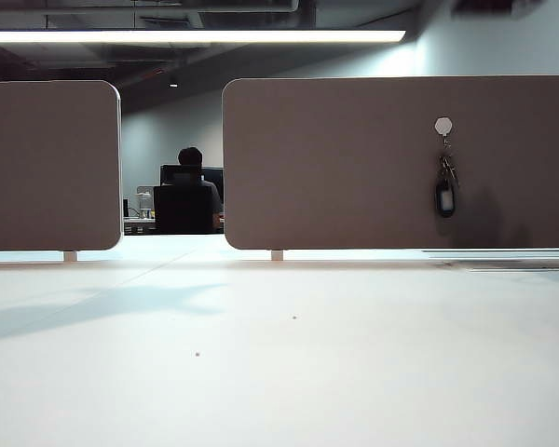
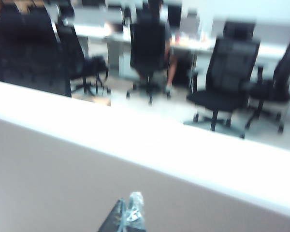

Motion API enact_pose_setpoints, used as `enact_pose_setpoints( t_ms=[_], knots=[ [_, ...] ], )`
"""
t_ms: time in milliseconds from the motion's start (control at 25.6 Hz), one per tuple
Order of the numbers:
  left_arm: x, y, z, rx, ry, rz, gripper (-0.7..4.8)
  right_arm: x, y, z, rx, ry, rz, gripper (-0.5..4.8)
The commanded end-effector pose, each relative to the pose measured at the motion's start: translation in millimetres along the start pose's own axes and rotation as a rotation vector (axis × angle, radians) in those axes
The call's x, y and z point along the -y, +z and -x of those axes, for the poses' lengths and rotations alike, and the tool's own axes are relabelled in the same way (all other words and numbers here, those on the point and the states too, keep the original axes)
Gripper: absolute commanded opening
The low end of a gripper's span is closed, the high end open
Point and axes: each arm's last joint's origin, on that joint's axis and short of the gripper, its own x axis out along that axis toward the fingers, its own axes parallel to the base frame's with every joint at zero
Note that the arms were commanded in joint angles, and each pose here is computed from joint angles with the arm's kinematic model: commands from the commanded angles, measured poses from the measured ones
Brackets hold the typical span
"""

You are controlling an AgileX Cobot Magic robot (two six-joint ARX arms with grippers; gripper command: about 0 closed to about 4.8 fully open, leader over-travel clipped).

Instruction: Hang the bunch of keys on the hook.

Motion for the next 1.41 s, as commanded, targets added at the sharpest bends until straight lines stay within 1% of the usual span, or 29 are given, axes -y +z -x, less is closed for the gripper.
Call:
enact_pose_setpoints(
  t_ms=[39,78,156,195,274,352,391,508,586,664,703,742,821,899,977,1055,1094,1250,1289,1407],
  knots=[
    [-3.7,18.2,89.4,0.011,0.058,-0.002,-0.05,-34.9,52.0,27.0,0.073,0.043,0.039,-0.03],
    [-4.3,18.9,116.2,0.017,0.062,-0.004,-0.05,-44.0,66.5,38.3,0.085,0.052,0.047,-0.03],
    [-4.7,10.7,170.9,0.041,0.065,0.000,-0.05,-65.5,92.1,61.6,0.093,0.059,0.089,-0.03],
    [-5.2,1.3,198.4,0.067,0.083,0.006,-0.05,-79.1,104.0,75.3,0.086,0.060,0.121,-0.03],
    [-4.6,-21.6,242.1,0.128,0.085,0.018,-0.05,-105.1,118.7,98.2,0.074,0.091,0.158,-0.03],
    [-3.7,-47.3,271.3,0.173,0.081,0.096,-0.05,-124.3,127.1,125.8,0.071,0.116,0.168,-0.03],
    [-3.5,-60.1,282.2,0.190,0.091,0.121,-0.05,-133.3,128.9,142.7,0.069,0.129,0.167,-0.03],
    [-3.2,-88.3,299.7,0.222,0.117,0.153,-0.05,-158.5,119.6,198.7,0.045,0.165,0.154,-0.03],
    [-2.4,-102.2,294.4,0.197,0.113,0.198,-0.06,-171.5,98.5,237.5,0.017,0.178,0.144,-0.03],
    [-1.3,-116.1,279.3,0.140,0.111,0.192,-0.05,-182.5,69.0,275.3,-0.008,0.164,0.122,-0.03],
    [-0.3,-122.8,269.5,0.121,0.091,0.189,-0.06,-187.2,53.1,290.6,-0.016,0.162,0.088,-0.03],
    [1.7,-131.5,256.4,0.107,0.046,0.187,-0.05,-192.6,33.8,307.9,-0.015,0.160,0.048,-0.03],
    [5.0,-151.4,229.6,0.100,-0.022,0.183,-0.05,-200.9,-5.0,334.9,-0.006,0.129,0.010,-0.03],
    [6.8,-177.3,202.6,0.105,-0.024,0.194,-0.06,-208.3,-46.4,354.6,0.006,0.126,-0.047,-0.03],
    [9.0,-203.4,181.9,0.110,-0.045,0.193,-0.05,-212.9,-83.4,363.6,-0.009,0.124,-0.117,-0.03],
    [10.2,-223.8,169.9,0.103,-0.046,0.194,-0.05,-215.5,-108.1,367.4,-0.028,0.122,-0.129,-0.03],
    [11.2,-241.8,161.4,0.090,-0.044,0.201,-0.05,-216.9,-127.4,368.0,-0.037,0.124,-0.132,-0.03],
    [12.2,-274.3,149.4,0.084,-0.014,0.209,-0.05,-217.7,-161.3,364.0,-0.034,0.102,-0.131,-0.03],
    [12.8,-288.3,145.7,0.084,-0.010,0.209,-0.05,-217.9,-177.0,360.7,-0.043,0.101,-0.143,-0.03],
    [14.0,-311.1,141.4,0.072,-0.008,0.223,-0.05,-219.1,-204.6,355.2,-0.105,0.107,-0.176,-0.03]
  ],
)
